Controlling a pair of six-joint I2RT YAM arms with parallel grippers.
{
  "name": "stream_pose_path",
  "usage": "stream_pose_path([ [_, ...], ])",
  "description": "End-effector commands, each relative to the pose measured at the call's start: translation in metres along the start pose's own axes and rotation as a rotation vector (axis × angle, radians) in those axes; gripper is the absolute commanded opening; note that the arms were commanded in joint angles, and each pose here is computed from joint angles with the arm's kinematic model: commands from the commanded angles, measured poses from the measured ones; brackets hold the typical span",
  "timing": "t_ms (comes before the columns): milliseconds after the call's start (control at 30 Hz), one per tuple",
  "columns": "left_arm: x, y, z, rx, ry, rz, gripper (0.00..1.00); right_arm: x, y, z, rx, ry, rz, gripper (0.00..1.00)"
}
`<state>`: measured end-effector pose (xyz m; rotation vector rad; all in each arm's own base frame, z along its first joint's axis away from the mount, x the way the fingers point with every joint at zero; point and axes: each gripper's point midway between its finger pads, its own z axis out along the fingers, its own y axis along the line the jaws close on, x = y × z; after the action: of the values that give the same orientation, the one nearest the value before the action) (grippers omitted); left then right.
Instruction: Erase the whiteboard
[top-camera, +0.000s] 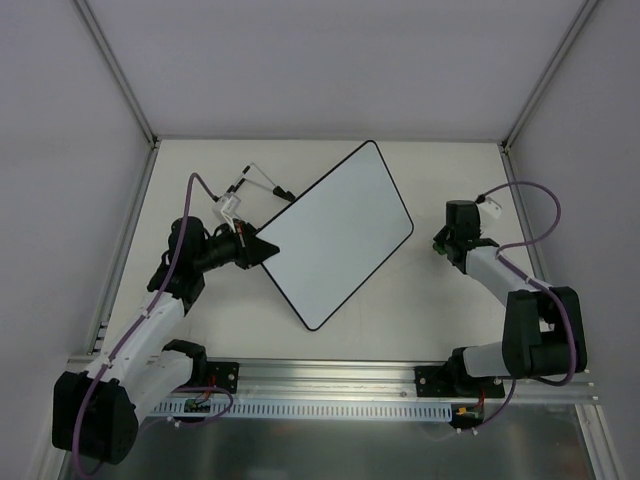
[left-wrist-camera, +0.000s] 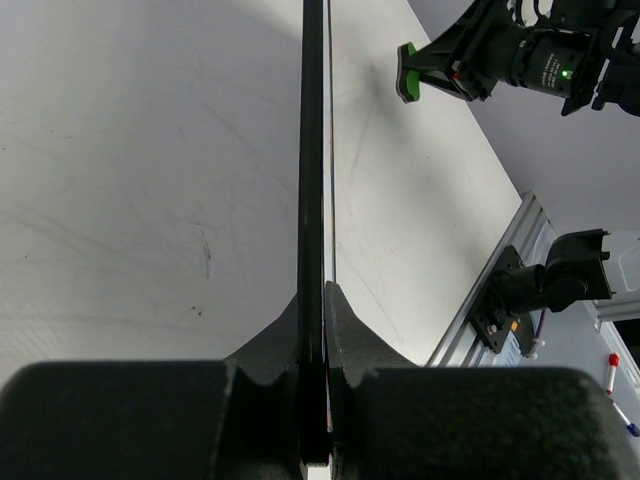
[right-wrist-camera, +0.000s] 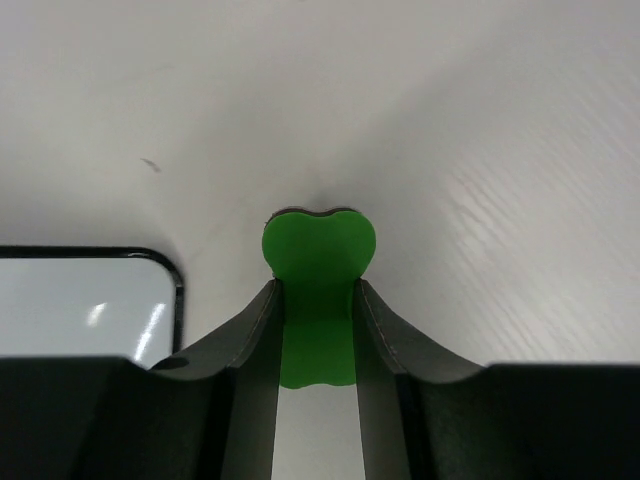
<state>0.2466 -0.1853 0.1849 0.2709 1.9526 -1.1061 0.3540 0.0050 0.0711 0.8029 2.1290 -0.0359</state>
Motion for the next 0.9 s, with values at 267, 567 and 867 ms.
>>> stream_pose_path([
  [267, -0.032, 0.007, -0.002, -0.066, -0.129, 0.200, 0.00, 0.033, -0.039, 0.010, 0.112, 0.165, 0.009, 0.44],
  [567, -0.080, -0.004, 0.000, -0.055, -0.293, 0.262, 0.00, 0.033, -0.026, -0.013, -0.039, 0.188, -0.097, 0.95],
  [867, -0.155, -0.014, 0.000, -0.063, -0.471, 0.360, 0.00, 0.014, -0.019, -0.054, -0.171, 0.112, -0.145, 0.99],
])
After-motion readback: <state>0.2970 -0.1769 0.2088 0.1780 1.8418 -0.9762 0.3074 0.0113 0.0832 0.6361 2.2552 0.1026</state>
